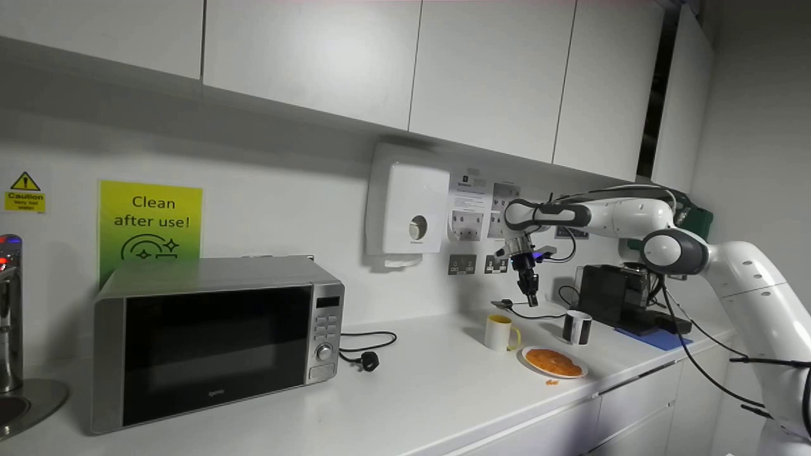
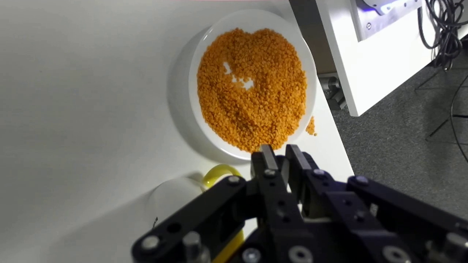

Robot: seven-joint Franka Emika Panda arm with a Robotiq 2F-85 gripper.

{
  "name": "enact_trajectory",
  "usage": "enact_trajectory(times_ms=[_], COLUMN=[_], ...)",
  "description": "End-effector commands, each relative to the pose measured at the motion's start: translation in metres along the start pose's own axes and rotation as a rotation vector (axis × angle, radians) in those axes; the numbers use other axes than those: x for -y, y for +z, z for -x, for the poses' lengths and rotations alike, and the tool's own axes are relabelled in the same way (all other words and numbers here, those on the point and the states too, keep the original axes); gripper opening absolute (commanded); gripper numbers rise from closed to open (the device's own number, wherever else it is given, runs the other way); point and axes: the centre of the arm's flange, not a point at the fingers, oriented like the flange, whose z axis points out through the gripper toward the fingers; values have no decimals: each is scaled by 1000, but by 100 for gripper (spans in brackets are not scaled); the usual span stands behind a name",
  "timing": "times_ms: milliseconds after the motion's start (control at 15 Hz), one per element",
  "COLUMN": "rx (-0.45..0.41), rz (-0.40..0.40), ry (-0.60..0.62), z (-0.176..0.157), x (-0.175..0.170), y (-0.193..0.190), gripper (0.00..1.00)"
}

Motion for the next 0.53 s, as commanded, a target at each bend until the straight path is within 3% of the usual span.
enact_trajectory(times_ms=[0,467], rx=[7,108], rz=[65,261], ry=[9,12], z=[5,0], x=[5,21], y=[-7,0], gripper=[3,3])
